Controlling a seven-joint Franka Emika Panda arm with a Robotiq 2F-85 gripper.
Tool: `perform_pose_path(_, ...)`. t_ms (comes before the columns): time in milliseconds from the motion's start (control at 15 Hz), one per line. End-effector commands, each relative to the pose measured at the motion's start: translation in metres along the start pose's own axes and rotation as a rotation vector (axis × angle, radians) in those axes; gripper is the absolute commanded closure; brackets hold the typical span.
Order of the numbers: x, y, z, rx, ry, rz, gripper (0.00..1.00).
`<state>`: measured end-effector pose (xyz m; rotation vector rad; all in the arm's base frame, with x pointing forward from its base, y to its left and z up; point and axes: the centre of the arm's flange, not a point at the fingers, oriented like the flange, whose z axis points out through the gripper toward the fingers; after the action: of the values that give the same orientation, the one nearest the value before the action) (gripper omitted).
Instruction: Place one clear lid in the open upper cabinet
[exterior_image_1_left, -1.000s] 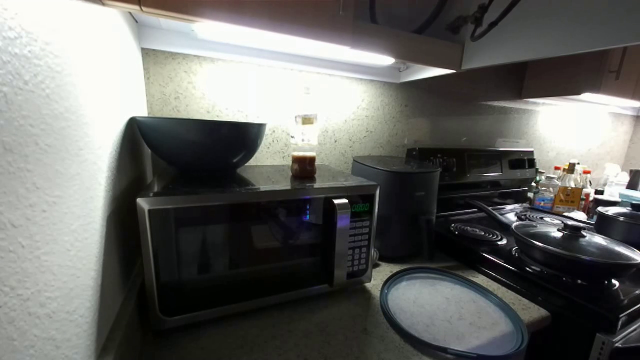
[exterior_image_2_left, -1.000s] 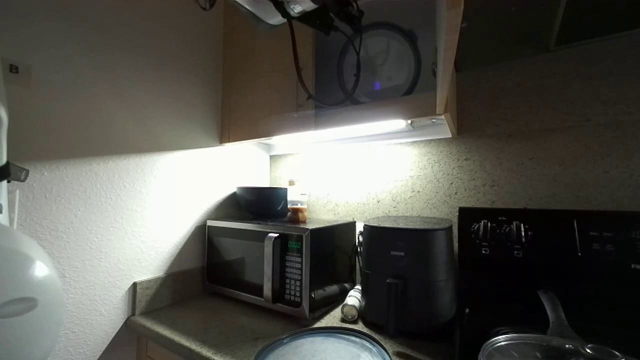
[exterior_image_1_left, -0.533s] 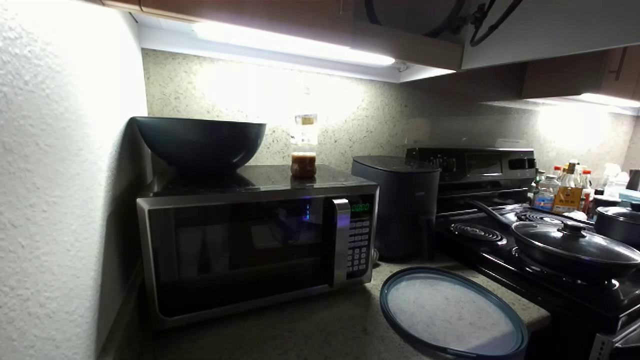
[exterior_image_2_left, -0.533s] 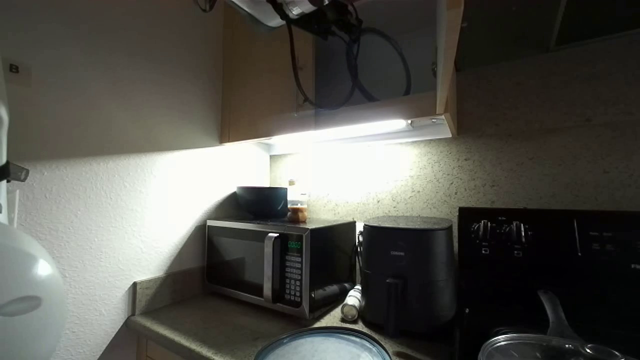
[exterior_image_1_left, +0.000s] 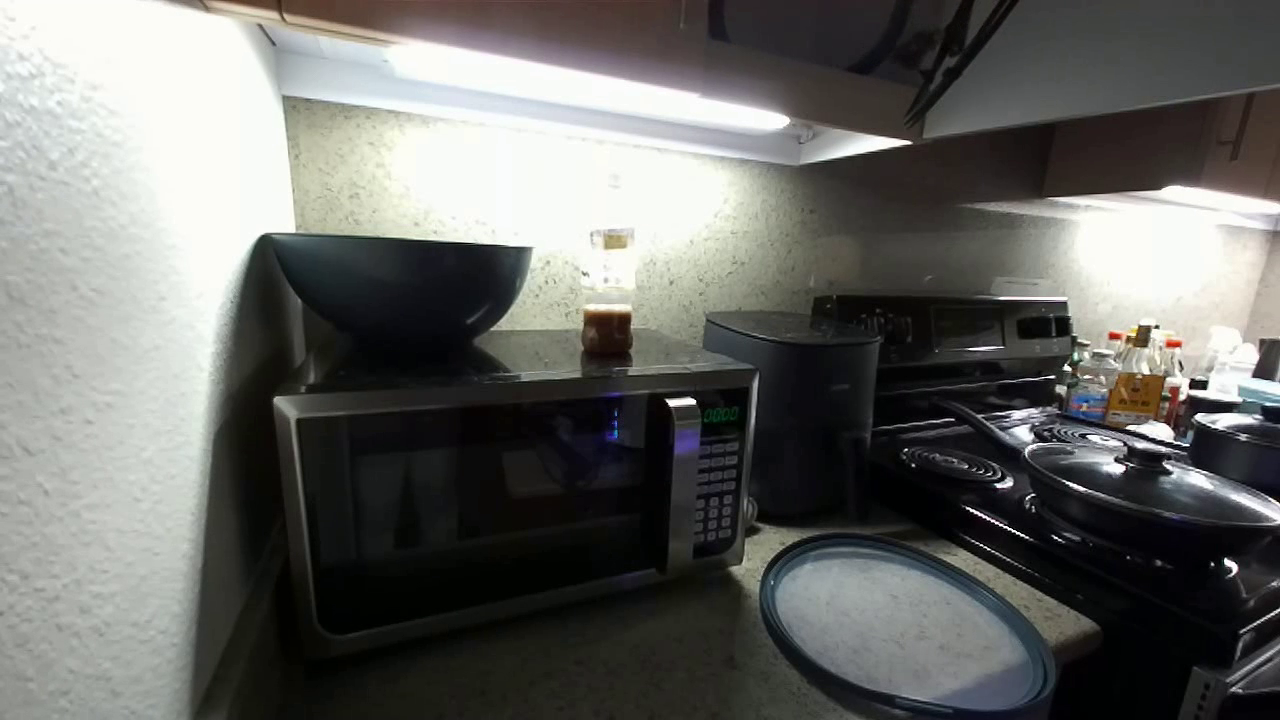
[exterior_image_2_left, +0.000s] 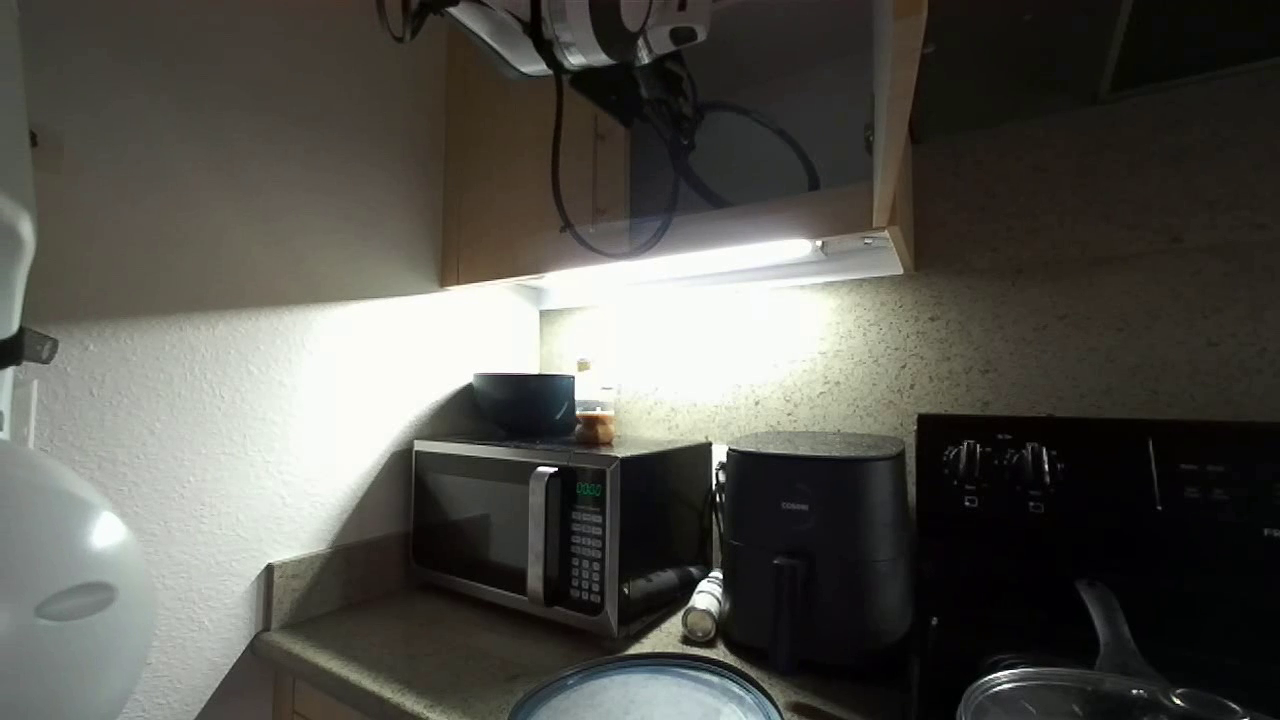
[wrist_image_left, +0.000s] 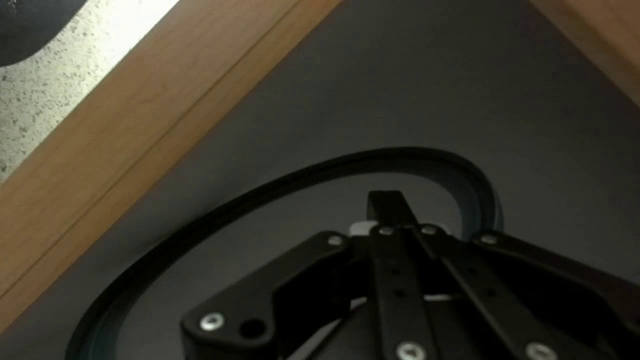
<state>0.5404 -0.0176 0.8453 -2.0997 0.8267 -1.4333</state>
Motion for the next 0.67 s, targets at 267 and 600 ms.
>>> perform_pose_path(267,-0.010,0.013,0.007,-0.102,-0.084,-0.042,0.74)
perform_pose_path(600,-0.017,0.009,0.008,-0.191,-0.035,-0.207,0.91)
